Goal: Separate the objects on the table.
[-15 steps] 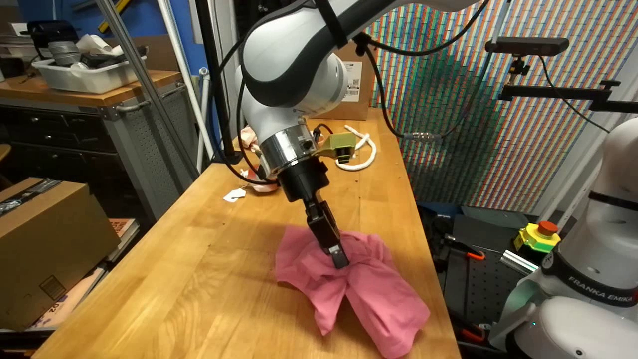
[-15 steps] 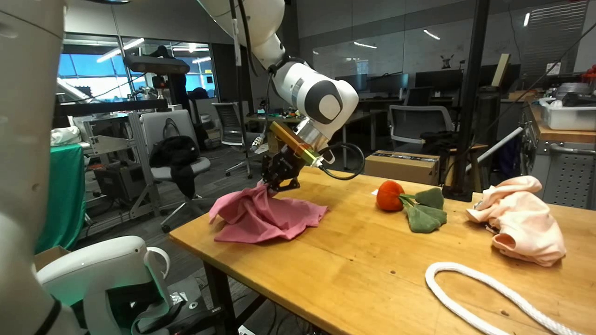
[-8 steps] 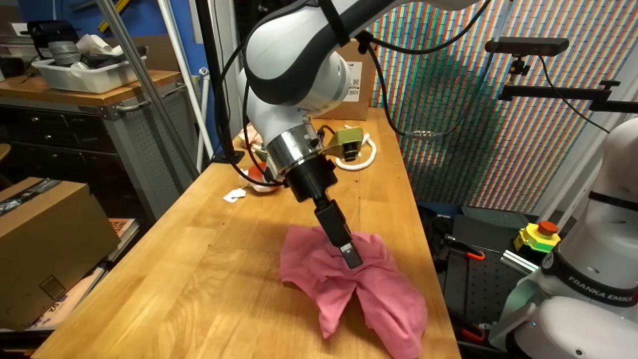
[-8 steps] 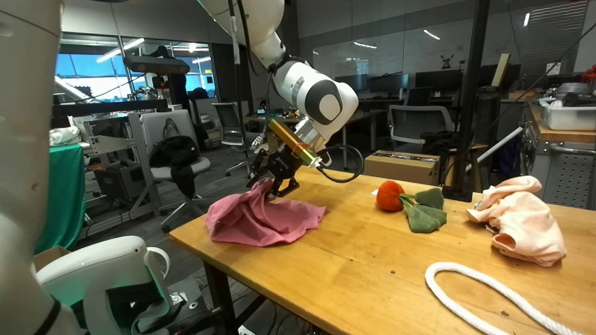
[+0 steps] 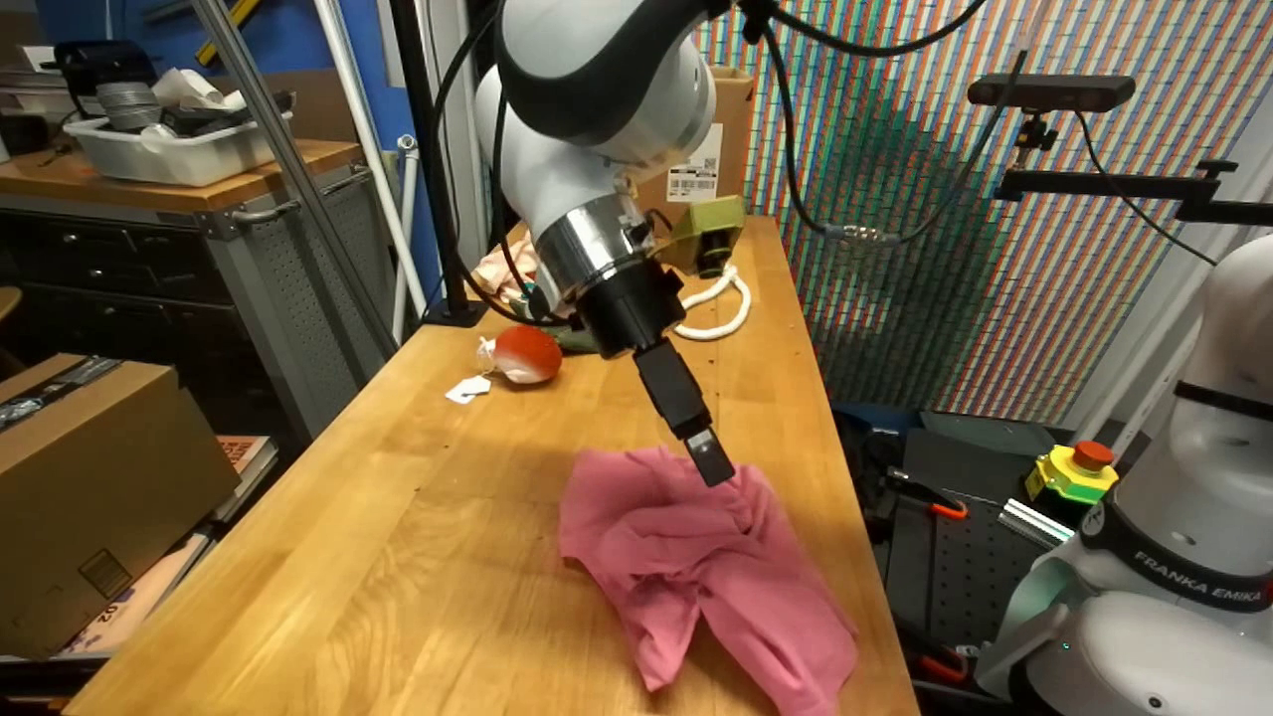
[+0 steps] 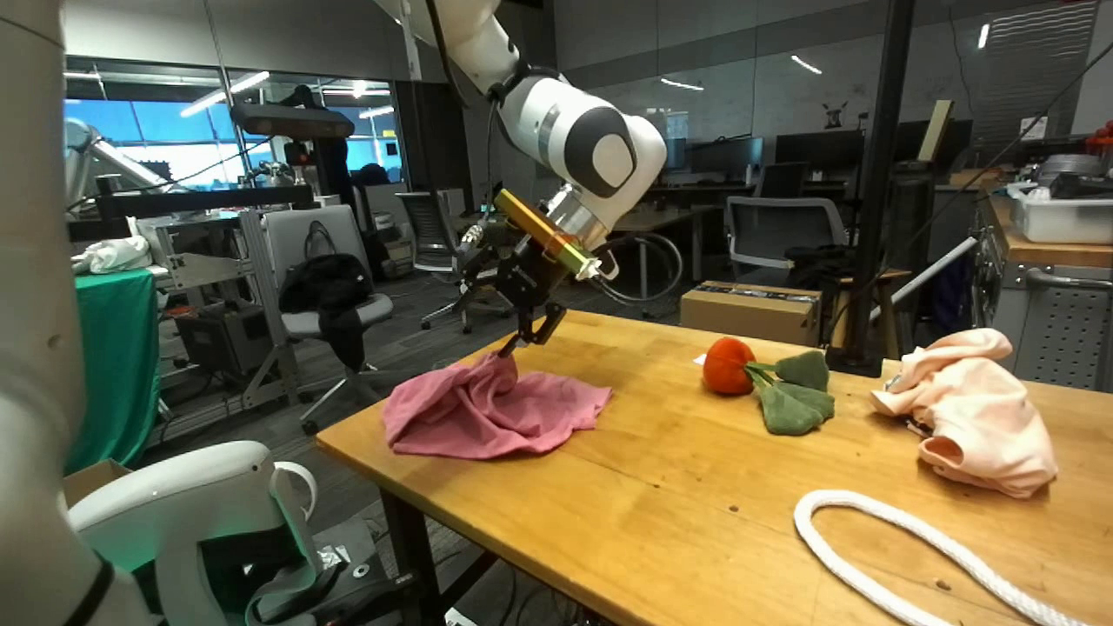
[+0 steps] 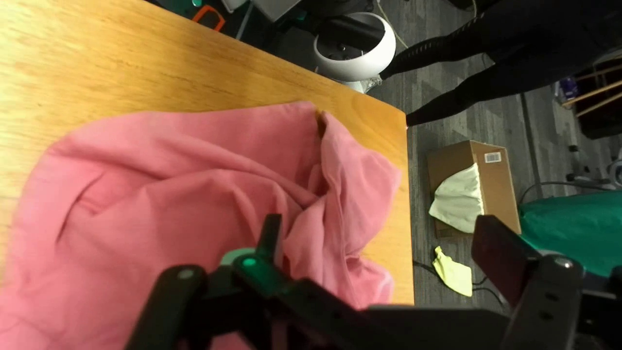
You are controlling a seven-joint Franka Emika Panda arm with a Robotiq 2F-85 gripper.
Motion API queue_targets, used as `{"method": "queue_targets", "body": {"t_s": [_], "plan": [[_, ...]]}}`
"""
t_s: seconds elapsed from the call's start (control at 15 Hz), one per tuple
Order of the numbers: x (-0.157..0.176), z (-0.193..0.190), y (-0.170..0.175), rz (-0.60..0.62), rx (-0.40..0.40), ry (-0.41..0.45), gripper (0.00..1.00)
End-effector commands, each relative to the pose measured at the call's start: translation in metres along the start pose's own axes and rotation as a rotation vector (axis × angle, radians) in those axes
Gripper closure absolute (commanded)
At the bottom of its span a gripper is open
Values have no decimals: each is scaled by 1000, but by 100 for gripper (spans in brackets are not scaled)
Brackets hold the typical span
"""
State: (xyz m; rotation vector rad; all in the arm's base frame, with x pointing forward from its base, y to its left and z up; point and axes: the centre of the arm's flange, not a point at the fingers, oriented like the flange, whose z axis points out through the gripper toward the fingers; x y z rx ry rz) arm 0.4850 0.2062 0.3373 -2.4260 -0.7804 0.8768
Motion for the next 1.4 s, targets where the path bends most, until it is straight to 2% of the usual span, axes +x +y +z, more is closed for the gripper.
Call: {"method": "queue_targets", "body": {"t_s": [0.0,0.27,0.47,0.93,1.2,1.27,1.33], "plan": [[-52,-44,-27,8,-114,88,0],[-115,-76,-54,28,-247,245,0],[-167,-80,-68,45,-313,367,0],[-257,-61,-67,98,-460,636,0],[-291,-51,-57,137,-527,785,0],[-266,-67,-60,107,-483,697,0],[-274,-63,-58,113,-491,723,0]]}}
